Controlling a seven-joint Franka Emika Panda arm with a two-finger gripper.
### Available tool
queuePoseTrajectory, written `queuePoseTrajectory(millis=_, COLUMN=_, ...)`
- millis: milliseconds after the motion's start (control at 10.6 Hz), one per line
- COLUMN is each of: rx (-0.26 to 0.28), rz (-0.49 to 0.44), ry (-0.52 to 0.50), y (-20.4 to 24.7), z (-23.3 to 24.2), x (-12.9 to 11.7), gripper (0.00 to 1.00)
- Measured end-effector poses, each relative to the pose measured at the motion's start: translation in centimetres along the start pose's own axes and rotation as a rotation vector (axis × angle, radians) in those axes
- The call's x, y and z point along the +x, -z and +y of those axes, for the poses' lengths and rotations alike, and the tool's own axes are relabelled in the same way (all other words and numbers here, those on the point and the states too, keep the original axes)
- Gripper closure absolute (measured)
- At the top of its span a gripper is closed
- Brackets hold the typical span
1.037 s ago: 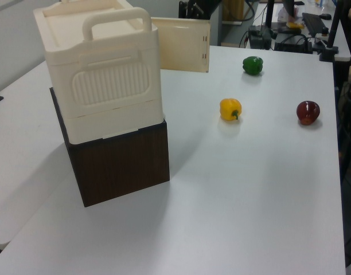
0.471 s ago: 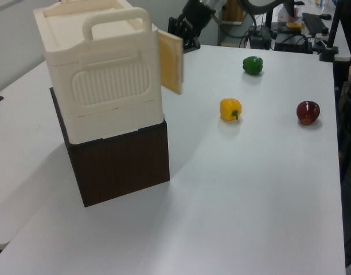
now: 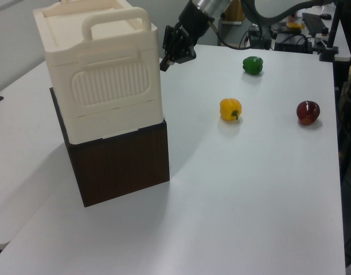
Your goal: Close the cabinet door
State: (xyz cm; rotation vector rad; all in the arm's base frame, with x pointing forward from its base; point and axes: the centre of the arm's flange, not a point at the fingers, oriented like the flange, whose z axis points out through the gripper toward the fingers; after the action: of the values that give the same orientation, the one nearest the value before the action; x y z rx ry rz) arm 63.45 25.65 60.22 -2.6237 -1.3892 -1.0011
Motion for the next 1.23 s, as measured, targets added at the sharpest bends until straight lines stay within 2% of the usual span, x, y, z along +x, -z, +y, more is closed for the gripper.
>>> queuePoseTrajectory(millis=189, rx=-0.007, rz=-0.005, ry=-0.006, y=0.0, z=-0.1, x=0.1, gripper=0.99)
queuePoseTrajectory(millis=377, rx=0.001, rz=-0.017, ry=-0.068, y=0.1, z=-0.3, x=0.0, gripper=0.99)
queuePoseTrajectory(millis=660, rx=0.068, rz=-0.149, ry=-0.208, y=2.1, z=-0.6, x=-1.3, gripper=0.99)
queuePoseTrajectory(millis=849, rx=0.082, rz=-0.272, ry=-0.354, y=4.6, z=0.7, x=-3.7, gripper=0.99)
queuePoseTrajectory(millis=943, rx=0.068, rz=-0.356, ry=-0.427, y=6.0, z=1.6, x=-5.4, gripper=0.98)
queuePoseTrajectory(millis=1226, rx=-0.022, rz=-0.604, ry=-0.708, y=10.3, z=4.7, x=-11.6, gripper=0.93)
